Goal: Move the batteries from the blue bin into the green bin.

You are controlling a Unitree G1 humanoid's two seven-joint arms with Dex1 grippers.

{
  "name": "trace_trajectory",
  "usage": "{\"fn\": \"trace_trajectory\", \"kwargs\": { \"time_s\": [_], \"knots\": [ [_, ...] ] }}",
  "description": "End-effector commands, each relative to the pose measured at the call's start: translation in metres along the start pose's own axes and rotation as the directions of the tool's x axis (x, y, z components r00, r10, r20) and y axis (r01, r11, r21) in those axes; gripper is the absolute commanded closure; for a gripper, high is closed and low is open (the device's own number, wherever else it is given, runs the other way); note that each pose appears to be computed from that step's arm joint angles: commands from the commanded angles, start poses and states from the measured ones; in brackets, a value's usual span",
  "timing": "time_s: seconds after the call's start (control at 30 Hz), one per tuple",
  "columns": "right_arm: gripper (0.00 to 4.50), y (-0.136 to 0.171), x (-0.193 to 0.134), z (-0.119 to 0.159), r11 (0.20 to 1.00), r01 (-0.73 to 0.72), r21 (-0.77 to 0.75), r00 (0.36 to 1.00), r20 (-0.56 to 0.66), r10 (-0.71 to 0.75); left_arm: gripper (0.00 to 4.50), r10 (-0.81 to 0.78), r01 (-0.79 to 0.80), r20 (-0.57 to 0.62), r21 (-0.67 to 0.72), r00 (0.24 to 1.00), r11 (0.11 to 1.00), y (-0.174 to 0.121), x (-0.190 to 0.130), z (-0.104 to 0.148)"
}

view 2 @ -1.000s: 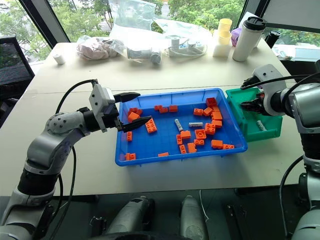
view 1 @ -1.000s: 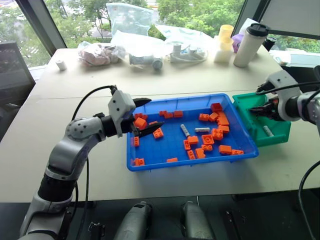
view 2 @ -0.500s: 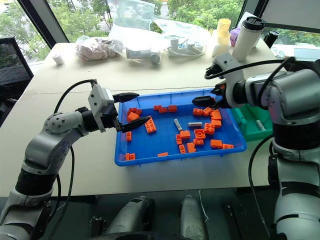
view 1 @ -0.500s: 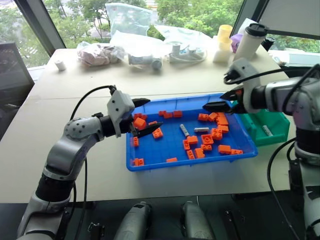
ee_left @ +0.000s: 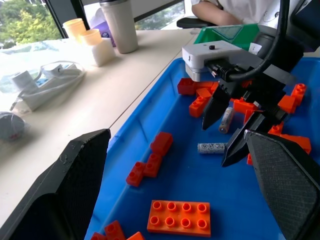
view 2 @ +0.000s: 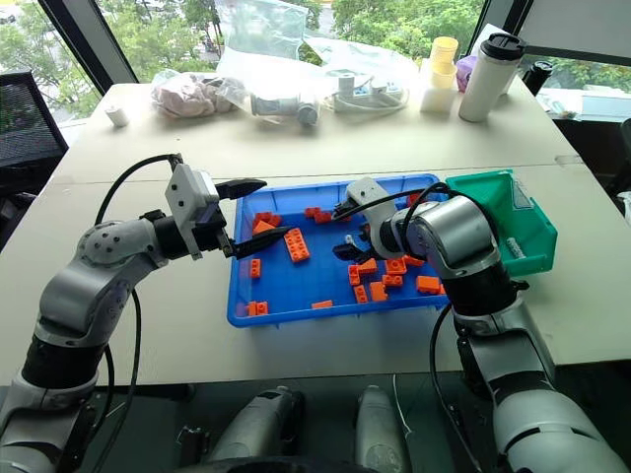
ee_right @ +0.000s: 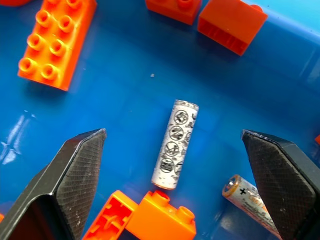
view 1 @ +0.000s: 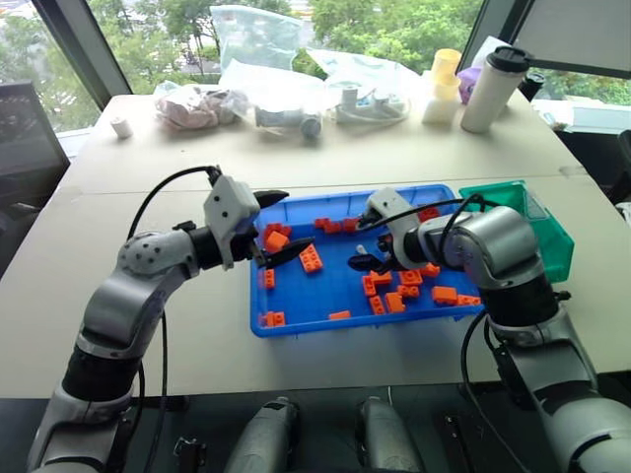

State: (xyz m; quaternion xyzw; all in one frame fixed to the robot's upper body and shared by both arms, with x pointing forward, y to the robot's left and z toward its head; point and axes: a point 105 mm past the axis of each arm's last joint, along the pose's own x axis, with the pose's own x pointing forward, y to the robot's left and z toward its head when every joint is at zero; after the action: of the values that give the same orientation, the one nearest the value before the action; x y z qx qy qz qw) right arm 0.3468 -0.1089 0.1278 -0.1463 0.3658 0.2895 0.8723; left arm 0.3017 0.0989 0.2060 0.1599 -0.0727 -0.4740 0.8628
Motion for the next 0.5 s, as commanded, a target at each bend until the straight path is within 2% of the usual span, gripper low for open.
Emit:
{"fn": "trace_trajectory", "kwargs": {
  "time_s": [0.03,0.07,0.13,0.3,0.37,0.43,0.5],
  "knots": [
    [0.58,0.001,0.000,0.002,0.997,0.029,-0.065,0.999,0.029,-0.027,0.00,0.027,-0.028,0.022,0.039,0.999,0.999,0.002,-0.006,0.011],
    [0.88,0.003,0.001,0.001,0.998,0.023,-0.065,0.999,0.029,-0.021,0.00,0.028,-0.029,0.020,0.039,0.999,0.999,0.002,-0.007,0.011],
    [1.93,0.008,0.002,0.001,0.997,0.011,-0.081,1.000,0.029,-0.008,0.00,0.032,-0.032,0.018,0.037,0.999,0.999,0.002,-0.008,0.011],
    [4.45,0.007,-0.001,0.003,0.965,0.084,-0.248,0.996,0.050,-0.073,0.00,0.030,-0.030,0.016,0.034,0.999,0.999,0.002,-0.008,0.011],
    [4.47,0.003,-0.009,0.010,0.958,0.102,-0.268,0.993,0.083,-0.083,0.00,0.027,-0.028,0.016,0.034,0.999,0.999,0.002,-0.007,0.011],
    [4.47,-0.024,-0.033,0.026,0.941,0.211,-0.263,0.971,0.165,-0.172,0.00,0.025,-0.026,0.020,0.035,0.999,0.999,0.002,-0.006,0.012],
    [4.47,-0.041,-0.051,0.032,0.942,0.259,-0.214,0.956,0.194,-0.219,0.00,0.024,-0.025,0.021,0.035,0.999,0.999,0.003,-0.006,0.012]
  ]
}}
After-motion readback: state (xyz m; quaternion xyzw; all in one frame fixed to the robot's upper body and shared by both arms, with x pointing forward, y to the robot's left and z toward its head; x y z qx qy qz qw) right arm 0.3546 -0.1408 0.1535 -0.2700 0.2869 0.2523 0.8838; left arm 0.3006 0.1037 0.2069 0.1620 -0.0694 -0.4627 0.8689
